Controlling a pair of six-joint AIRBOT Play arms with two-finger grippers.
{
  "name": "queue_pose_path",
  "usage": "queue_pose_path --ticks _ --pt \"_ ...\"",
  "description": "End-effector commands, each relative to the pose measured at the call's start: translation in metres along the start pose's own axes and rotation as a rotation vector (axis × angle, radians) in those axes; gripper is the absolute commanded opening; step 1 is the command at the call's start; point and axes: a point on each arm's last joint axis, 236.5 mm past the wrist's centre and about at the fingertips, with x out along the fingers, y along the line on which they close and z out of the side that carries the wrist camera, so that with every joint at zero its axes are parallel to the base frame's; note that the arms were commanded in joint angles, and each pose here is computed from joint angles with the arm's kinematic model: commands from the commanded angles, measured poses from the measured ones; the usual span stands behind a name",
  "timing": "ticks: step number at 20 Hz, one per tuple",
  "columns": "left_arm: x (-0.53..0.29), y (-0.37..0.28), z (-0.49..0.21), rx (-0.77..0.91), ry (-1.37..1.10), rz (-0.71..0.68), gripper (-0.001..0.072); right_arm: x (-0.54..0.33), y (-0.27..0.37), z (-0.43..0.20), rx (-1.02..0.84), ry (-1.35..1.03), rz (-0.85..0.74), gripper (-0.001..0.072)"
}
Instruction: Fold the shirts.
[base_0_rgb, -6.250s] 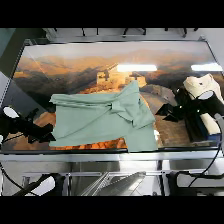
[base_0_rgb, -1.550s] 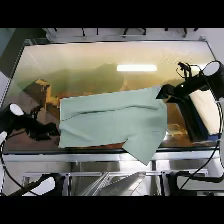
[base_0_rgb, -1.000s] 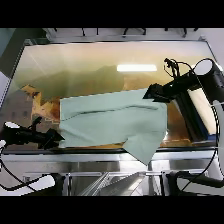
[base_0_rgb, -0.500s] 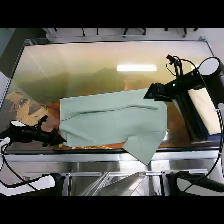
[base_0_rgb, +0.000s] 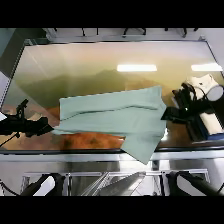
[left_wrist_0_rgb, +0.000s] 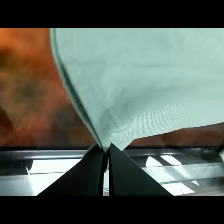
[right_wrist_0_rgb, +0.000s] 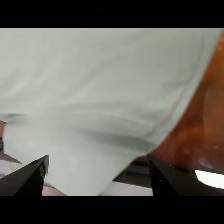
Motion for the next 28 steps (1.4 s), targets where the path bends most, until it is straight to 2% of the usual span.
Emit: queue_pose_path --ticks 1,6,10,15,16,17,20,22,25,28 --pt "-0.017 0.006 -0.004 -0.032 -0.032 0.066 0.0012 0.039 -0.034 -0.050 0.200 0.041 0.106 0.0694" --pt "-0.012 0.007 -0.011 -0.040 0.013 0.062 0.0013 0.087 -0.028 -0.089 0.359 0.072 0.212 0.0694" --pt "-0.012 0.007 -0.011 -0.041 0.015 0.061 0.0012 0.108 0.007 -0.083 0.357 0.038 0.288 0.0694" --pt "-0.012 0.007 -0.011 -0.041 0.013 0.061 0.0012 0.138 0.031 -0.098 0.279 0.109 0.240 0.0694" --pt "-0.012 0.007 -0.011 -0.041 0.014 0.061 0.0012 0.140 0.034 -0.103 0.251 0.127 0.237 0.0538" --pt "-0.012 0.007 -0.011 -0.039 0.016 0.061 0.0013 0.136 0.039 -0.110 0.192 0.151 0.253 0.0015" --pt "-0.015 0.014 -0.031 -0.016 0.093 0.098 0.0012 0.111 0.041 -0.134 0.081 0.206 0.227 0.0022" --pt "-0.026 0.028 -0.043 0.012 0.103 0.208 0.0012 0.081 0.035 -0.151 0.062 0.197 0.147 0.0022" --pt "-0.054 0.043 -0.062 0.080 0.078 0.401 0.0012 0.026 0.034 -0.167 0.038 0.065 0.059 0.0021" --pt "-0.066 0.036 -0.078 0.123 0.077 0.436 0.0011 -0.023 0.055 -0.167 0.004 -0.100 0.081 0.0021"
